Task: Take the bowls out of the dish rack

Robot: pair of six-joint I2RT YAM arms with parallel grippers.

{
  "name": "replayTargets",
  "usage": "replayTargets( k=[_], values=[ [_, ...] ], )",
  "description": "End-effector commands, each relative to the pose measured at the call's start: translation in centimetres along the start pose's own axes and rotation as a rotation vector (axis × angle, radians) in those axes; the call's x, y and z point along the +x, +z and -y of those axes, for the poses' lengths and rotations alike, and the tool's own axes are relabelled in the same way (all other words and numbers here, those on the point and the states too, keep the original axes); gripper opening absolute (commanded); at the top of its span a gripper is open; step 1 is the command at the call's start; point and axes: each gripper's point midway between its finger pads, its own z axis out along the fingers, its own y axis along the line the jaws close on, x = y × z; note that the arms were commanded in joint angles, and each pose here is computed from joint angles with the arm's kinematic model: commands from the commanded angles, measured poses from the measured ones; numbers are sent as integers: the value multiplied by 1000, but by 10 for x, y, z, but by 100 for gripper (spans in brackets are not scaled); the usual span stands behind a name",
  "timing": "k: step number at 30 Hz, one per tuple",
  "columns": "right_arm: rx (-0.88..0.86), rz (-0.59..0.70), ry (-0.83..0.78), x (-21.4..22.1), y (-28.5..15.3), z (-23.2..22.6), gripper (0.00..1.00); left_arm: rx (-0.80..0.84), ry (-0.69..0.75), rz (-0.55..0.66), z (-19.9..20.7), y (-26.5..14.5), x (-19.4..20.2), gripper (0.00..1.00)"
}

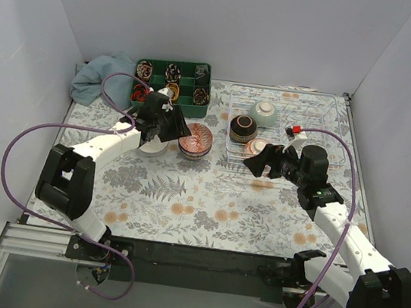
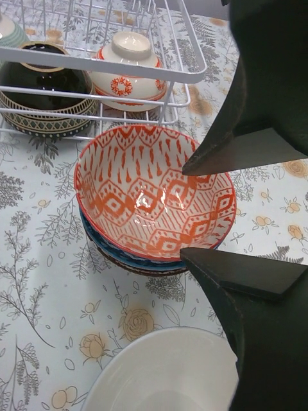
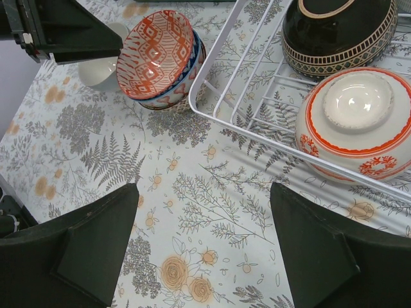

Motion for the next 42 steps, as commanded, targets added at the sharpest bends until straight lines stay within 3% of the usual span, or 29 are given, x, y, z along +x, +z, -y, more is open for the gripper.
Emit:
replayTargets(
  k=[1,7,16,19,26,35,42],
  values=[
    [4,39,-32,-13,0,0,91,23,-20,-12,-2,1,3,48],
    [4,50,-50,-19,0,-2,91,50,5,47,12,-18,-16,50],
    [62,56,-62,-41,6,5,91,-8,155,235,16,-69,-58,63],
    [106,46,-65,-51,12,14,92,-57,198,304,5,-86,-65,70],
    [182,6,-35,-71,32,40,93,-166,300,422,-28,-110,-64,98],
    [194,-40,75,-97,83,70,94,-149,321,499,-40,-120,-55,98],
    [192,-133,211,-80,137,107,95,-131,336,532,-37,-128,-56,98]
  ],
)
